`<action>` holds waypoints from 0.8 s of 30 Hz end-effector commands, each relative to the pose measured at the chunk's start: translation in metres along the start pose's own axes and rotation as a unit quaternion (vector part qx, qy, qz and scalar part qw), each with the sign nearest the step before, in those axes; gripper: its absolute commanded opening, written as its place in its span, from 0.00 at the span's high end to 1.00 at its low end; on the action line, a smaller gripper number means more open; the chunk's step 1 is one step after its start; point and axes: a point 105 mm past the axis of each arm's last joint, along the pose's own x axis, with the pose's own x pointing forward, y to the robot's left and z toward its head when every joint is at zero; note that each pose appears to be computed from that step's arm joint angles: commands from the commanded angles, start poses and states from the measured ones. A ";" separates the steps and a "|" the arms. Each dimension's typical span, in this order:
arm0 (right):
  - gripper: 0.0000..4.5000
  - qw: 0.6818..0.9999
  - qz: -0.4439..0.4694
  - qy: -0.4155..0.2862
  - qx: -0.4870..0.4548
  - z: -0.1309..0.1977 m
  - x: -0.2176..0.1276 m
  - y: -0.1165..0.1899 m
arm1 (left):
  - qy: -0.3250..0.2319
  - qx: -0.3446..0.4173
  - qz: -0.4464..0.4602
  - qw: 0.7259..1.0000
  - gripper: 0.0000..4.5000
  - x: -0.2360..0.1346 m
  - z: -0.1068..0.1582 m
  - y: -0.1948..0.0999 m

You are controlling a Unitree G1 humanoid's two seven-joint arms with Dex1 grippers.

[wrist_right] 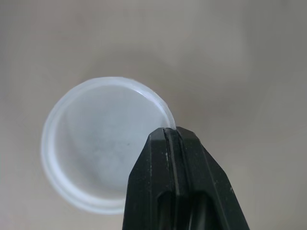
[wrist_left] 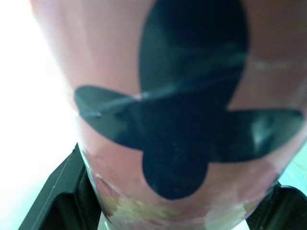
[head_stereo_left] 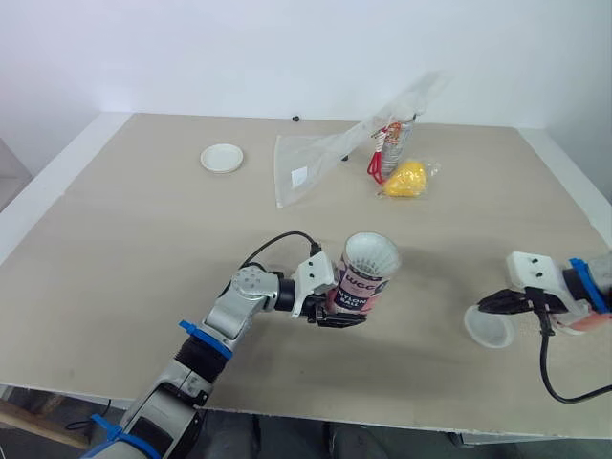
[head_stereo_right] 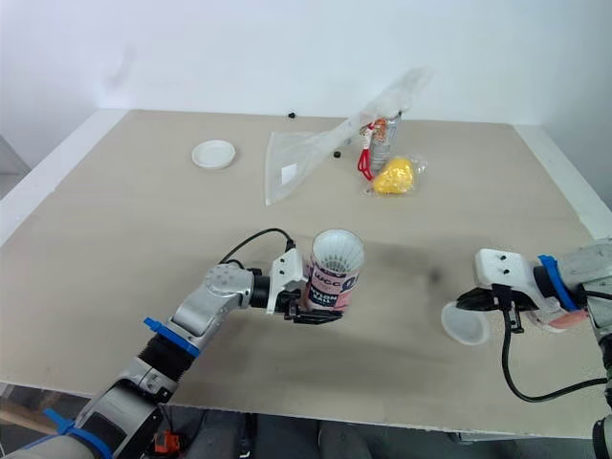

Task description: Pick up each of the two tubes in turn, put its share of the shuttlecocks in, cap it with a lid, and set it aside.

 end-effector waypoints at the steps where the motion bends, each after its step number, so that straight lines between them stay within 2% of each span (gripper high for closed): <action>1: 0.99 0.998 -0.022 -0.031 -0.040 0.035 -0.020 -0.003 | 0.000 0.010 0.001 1.000 0.29 -0.001 0.006 0.004; 16: 0.99 0.970 -0.057 -0.143 -0.186 0.183 -0.073 -0.016 | 0.011 0.001 -0.030 0.999 0.29 0.007 -0.006 -0.006; 20: 0.99 0.959 -0.022 -0.169 -0.226 0.220 -0.071 -0.009 | 0.007 0.002 -0.034 0.999 0.29 0.009 -0.005 -0.007; 24: 0.99 0.950 0.008 -0.177 -0.259 0.240 -0.062 -0.004 | 0.007 0.003 -0.035 0.999 0.29 0.011 -0.004 -0.006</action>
